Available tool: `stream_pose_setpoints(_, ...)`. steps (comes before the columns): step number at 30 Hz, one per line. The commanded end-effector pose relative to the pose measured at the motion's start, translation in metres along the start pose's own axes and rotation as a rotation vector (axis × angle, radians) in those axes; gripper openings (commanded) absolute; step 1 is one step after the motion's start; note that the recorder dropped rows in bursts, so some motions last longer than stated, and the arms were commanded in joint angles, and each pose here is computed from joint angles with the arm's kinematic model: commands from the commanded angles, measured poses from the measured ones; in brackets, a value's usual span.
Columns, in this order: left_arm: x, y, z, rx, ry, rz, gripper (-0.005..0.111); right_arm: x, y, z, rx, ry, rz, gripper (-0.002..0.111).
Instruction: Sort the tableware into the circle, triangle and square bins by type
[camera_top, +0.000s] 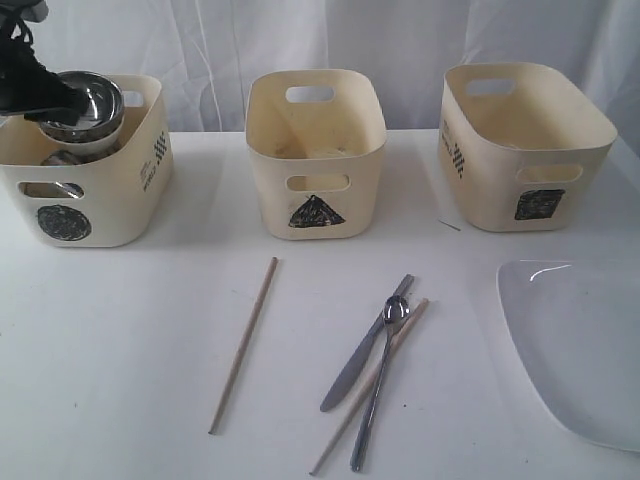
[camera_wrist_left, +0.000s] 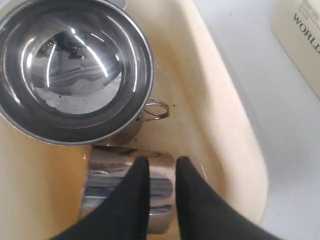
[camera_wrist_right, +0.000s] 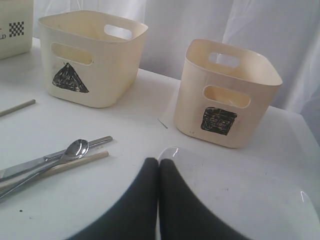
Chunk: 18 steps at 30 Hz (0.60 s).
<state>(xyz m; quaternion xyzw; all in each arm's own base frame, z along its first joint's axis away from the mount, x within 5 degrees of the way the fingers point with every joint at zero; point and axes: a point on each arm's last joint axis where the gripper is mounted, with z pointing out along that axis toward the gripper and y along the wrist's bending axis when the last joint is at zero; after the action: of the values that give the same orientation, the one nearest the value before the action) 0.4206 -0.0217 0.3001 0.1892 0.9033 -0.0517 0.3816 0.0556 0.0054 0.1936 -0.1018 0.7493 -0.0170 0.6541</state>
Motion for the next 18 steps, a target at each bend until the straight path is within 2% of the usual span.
stream_pose_setpoints(1, 0.003, -0.015, -0.04, 0.012, -0.054, -0.015, 0.002, 0.0, 0.0, 0.0, -0.001, -0.014, -0.007, 0.0)
stream_pose_setpoints(8, 0.04, -0.04, -0.093, -0.012, -0.112, -0.033, 0.0, 0.0, 0.0, 0.0, -0.001, -0.014, -0.007, 0.0)
stream_pose_setpoints(12, 0.071, -0.055, -0.113, -0.013, -0.143, -0.085, 0.0, 0.0, 0.0, 0.0, -0.001, -0.014, -0.007, 0.0)
stream_pose_setpoints(18, 0.12, -0.076, -0.147, -0.069, -0.254, -0.141, 0.0, 0.0, 0.0, 0.0, -0.001, -0.014, -0.007, 0.0)
